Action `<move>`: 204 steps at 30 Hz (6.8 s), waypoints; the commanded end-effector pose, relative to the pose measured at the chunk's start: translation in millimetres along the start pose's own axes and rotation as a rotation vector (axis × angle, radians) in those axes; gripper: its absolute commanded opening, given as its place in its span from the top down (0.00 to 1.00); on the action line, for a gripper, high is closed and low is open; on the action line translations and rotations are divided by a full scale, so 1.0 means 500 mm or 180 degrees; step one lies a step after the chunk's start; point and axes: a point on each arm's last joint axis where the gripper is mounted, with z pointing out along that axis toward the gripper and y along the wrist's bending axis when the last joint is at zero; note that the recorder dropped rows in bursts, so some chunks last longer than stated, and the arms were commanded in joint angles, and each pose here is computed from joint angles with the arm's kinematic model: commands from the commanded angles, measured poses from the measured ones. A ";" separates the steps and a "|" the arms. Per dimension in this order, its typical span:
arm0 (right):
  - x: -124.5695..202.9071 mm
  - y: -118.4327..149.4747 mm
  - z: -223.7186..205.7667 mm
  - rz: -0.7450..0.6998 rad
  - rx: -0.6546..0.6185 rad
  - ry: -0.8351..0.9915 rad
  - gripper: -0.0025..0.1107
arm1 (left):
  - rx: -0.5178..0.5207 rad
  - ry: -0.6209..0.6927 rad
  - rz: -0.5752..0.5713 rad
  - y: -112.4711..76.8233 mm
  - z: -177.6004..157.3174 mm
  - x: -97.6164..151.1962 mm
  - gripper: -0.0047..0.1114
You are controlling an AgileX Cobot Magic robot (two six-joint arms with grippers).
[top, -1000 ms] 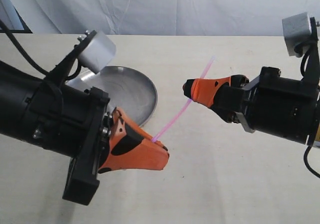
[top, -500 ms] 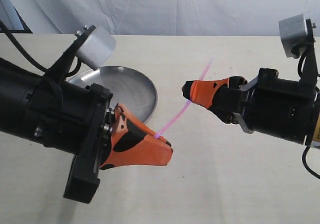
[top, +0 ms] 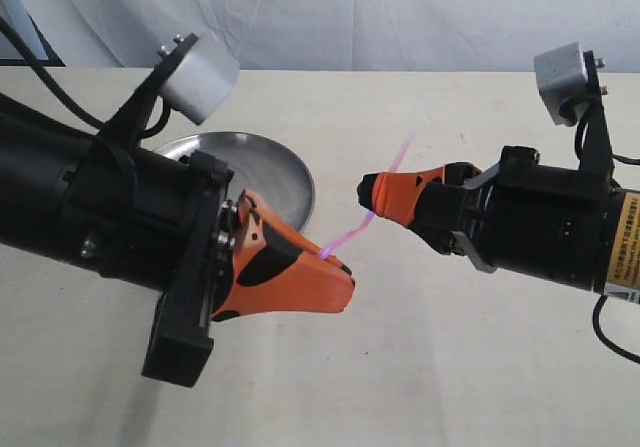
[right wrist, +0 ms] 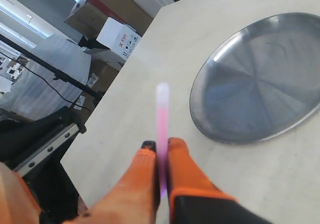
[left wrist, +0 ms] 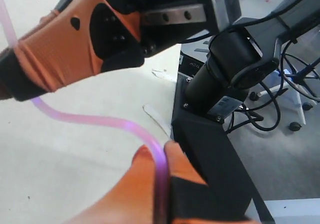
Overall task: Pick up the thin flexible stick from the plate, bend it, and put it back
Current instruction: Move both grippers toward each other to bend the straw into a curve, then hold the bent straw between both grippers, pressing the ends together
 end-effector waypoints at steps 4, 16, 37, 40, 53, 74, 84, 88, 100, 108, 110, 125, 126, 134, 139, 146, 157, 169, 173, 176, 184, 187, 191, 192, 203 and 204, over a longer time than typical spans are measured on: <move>0.014 0.016 0.001 -0.0247 -0.0277 0.0167 0.99 | -0.0409 -0.0324 -0.0093 0.024 -0.002 -0.026 0.96; 0.015 0.019 0.001 -0.0270 -0.0320 0.0178 0.99 | -0.0609 -0.0543 -0.0130 0.035 -0.006 -0.038 0.96; 0.017 0.022 0.001 -0.0294 -0.0379 0.0199 0.99 | -0.0819 -0.0694 -0.0145 0.047 -0.010 -0.046 0.96; 0.017 0.022 0.001 -0.0305 -0.0379 0.0207 0.99 | -0.0861 -0.0699 -0.0149 0.049 -0.011 -0.046 0.96; 0.020 0.028 0.000 -0.0342 -0.0477 0.0243 0.99 | -0.0807 -0.0704 -0.0255 0.060 0.001 -0.043 0.96; 0.032 0.037 -0.003 -0.0538 -0.0670 0.0438 0.99 | -0.0828 -0.0789 -0.0243 0.068 0.005 -0.046 0.96; 0.041 0.042 -0.006 -0.0663 -0.0787 0.0565 0.99 | -0.0828 -0.0785 -0.0239 0.068 0.005 -0.045 0.96; 0.043 0.045 -0.007 -0.0684 -0.0846 0.0593 0.99 | -0.0829 -0.0776 -0.0234 0.068 0.006 -0.045 0.96; 0.044 0.051 -0.009 -0.0703 -0.0965 0.0605 0.99 | -0.1026 -0.0707 -0.0239 0.079 0.003 -0.040 0.96; 0.045 0.055 -0.010 -0.0754 -0.1043 0.0604 0.99 | -0.1038 -0.0698 -0.0236 0.079 0.003 -0.040 0.96; 0.045 0.057 -0.011 -0.0755 -0.1079 0.0606 0.99 | -0.1038 -0.0698 -0.0236 0.079 0.003 -0.040 0.96; 0.049 0.065 -0.015 -0.0800 -0.1247 0.0661 0.99 | -0.0996 -0.0630 -0.0282 0.088 0.014 -0.033 0.96; 0.049 0.065 -0.015 -0.0800 -0.1247 0.0661 0.99 | -0.0985 -0.0598 -0.0309 0.093 0.019 -0.029 0.96; 0.050 0.065 -0.015 -0.0804 -0.1253 0.0666 0.99 | -0.0847 -0.0429 -0.0497 0.119 0.052 -0.006 0.96; 0.050 0.065 -0.015 -0.0841 -0.1250 0.0659 0.99 | -0.0846 -0.0448 -0.0513 0.120 0.052 -0.006 0.96; 0.049 0.063 -0.014 -0.0867 -0.1222 0.0652 0.99 | -0.0855 -0.0468 -0.0478 0.120 0.052 -0.008 0.96; 0.049 0.063 -0.014 -0.0867 -0.1222 0.0652 0.99 | -0.0867 -0.0540 -0.0510 0.121 0.051 -0.011 0.96; 0.049 0.064 -0.014 -0.0866 -0.1228 0.0652 0.99 | -0.0902 -0.0530 -0.0471 0.123 0.050 -0.011 0.96; 0.050 0.065 -0.015 -0.0857 -0.1264 0.0656 0.99 | -0.0867 -0.0565 -0.0436 0.121 0.050 -0.020 0.96; 0.051 0.068 -0.016 -0.0864 -0.1308 0.0665 0.99 | -0.0857 -0.0587 -0.0393 0.118 0.051 -0.029 0.96; 0.051 0.068 -0.017 -0.0868 -0.1323 0.0672 0.99 | -0.0915 -0.0583 -0.0384 0.125 0.052 -0.033 0.96; 0.051 0.069 -0.017 -0.0867 -0.1331 0.0672 0.99 | -0.0868 -0.0549 -0.0429 0.130 0.060 -0.027 0.96; 0.052 0.070 -0.018 -0.0871 -0.1368 0.0684 0.99 | -0.0848 -0.0521 -0.0461 0.134 0.065 -0.023 0.96; 0.052 0.070 -0.018 -0.0871 -0.1368 0.0684 0.99 | -0.0848 -0.0521 -0.0461 0.134 0.065 -0.023 0.96; 0.048 0.064 -0.014 -0.0849 -0.1235 0.0636 0.99 | -0.0846 -0.0514 -0.0456 0.134 0.065 -0.023 0.96; 0.048 0.063 -0.014 -0.0846 -0.1207 0.0628 0.99 | -0.0846 -0.0514 -0.0456 0.134 0.065 -0.023 0.96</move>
